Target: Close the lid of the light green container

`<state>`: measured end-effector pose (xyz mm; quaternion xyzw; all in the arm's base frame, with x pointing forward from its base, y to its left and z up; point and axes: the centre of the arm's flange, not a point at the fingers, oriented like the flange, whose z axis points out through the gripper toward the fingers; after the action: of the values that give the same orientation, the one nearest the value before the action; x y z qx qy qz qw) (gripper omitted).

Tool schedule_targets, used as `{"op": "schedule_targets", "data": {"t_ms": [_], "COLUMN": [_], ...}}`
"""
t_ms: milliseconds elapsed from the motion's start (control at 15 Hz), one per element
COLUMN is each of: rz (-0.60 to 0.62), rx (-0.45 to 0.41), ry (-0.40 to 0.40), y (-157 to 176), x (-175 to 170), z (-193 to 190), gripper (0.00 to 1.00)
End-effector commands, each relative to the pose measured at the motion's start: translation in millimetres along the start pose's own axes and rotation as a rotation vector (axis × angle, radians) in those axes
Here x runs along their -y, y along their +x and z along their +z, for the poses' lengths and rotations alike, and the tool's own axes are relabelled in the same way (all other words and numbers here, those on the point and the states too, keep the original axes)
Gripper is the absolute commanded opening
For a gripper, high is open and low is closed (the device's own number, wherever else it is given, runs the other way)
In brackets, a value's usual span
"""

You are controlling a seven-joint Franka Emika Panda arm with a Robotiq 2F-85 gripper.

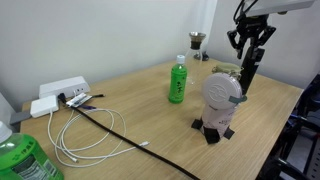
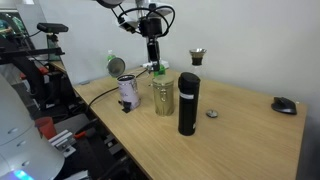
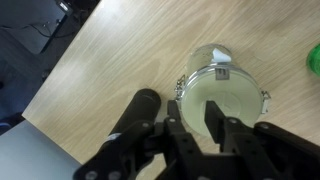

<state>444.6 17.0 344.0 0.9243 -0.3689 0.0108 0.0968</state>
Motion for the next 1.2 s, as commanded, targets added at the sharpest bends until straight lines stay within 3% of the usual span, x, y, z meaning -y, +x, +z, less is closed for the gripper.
{"op": "schedule_targets", "data": {"t_ms": [0,67,133,200,333,1133], "rz": [-0.017,-0.027,-0.041,-0.011,-0.022,-0.024], "rx": [-0.003,-0.007,-0.004,-0.009,-0.008,-0.009], "ry": [0.034,0.058,0.08,0.035,0.052,0.056], "y": [-3.1,-3.8,-4.3,-0.8,-1.5,-2.1], "x": [-5.1,-6.1,-6.7,0.3,-0.3,-0.4], "z": [-7.8,-9.8,-11.8,-10.7,-13.8,-13.3], "gripper": [0.38,0.45,0.59,0.45,0.59,0.59]}}
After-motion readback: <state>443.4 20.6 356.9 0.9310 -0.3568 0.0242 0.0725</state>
